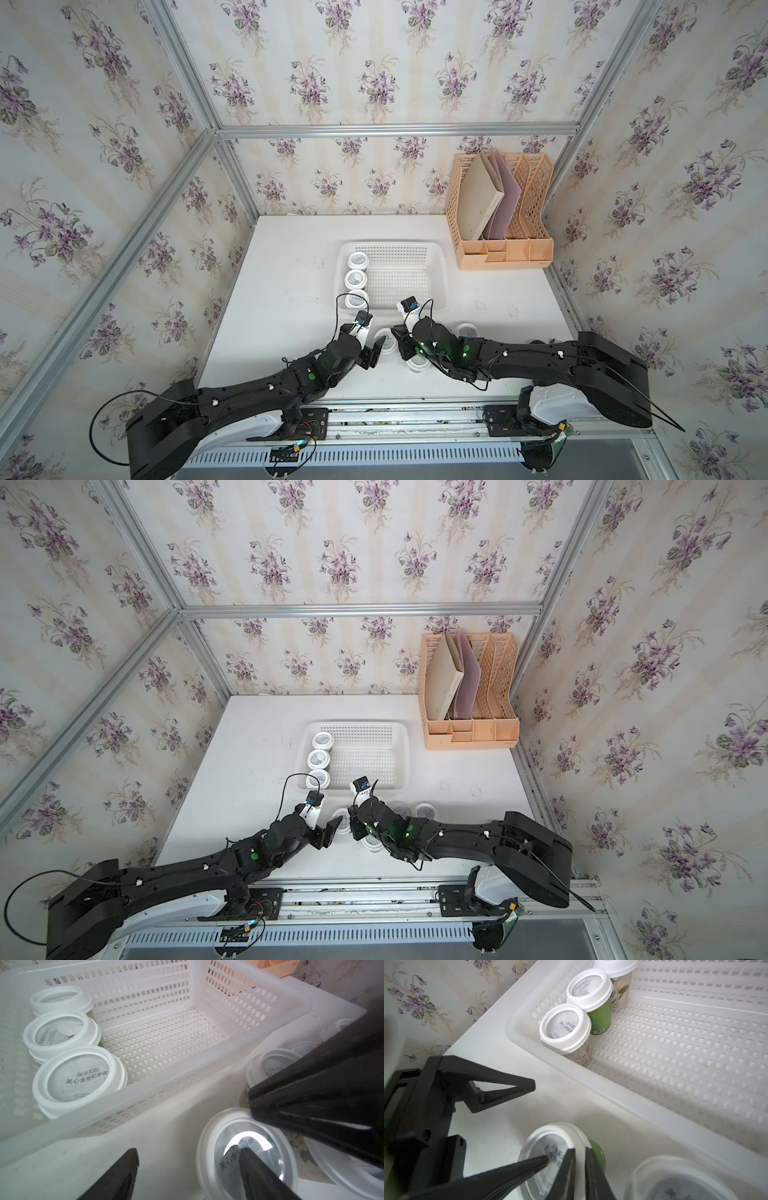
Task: Put the yogurt in the basket
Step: Adjust the yogurt at the center of the board.
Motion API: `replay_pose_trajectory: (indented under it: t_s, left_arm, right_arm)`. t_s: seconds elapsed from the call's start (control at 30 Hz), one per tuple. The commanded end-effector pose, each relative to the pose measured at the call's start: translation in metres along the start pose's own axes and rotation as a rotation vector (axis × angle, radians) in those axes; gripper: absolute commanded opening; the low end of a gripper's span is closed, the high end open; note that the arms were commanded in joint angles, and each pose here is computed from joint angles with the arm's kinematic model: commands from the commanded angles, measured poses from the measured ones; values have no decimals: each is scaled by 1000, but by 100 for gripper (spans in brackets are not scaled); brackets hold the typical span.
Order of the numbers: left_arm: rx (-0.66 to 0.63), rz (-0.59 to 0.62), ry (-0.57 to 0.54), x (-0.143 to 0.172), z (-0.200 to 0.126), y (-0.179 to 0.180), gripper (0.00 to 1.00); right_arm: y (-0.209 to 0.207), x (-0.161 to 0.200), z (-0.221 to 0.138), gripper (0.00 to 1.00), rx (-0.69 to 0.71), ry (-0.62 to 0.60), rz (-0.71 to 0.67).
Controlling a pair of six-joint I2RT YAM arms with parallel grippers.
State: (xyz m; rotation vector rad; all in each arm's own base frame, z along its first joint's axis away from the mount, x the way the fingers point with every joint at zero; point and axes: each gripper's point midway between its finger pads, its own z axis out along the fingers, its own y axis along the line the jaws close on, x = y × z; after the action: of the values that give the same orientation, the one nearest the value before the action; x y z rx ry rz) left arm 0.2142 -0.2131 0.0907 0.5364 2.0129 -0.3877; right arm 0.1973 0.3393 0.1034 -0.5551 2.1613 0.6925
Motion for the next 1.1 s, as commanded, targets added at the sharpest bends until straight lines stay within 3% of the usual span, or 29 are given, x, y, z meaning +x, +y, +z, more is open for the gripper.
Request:
replay_pose_trajectory:
  t_s: [0.0, 0.43, 1.07]
  left_arm:
    - [-5, 10, -9, -4, 2, 0, 80]
    - [-19, 12, -21, -8, -4, 4, 80]
    - [-34, -16, -12, 21, -1, 12, 80]
  right_arm:
    - [-5, 5, 3, 16, 30, 19, 9]
    - [-3, 12, 13, 15, 40, 64, 4]
    - [-4, 12, 12, 15, 45, 63, 4]
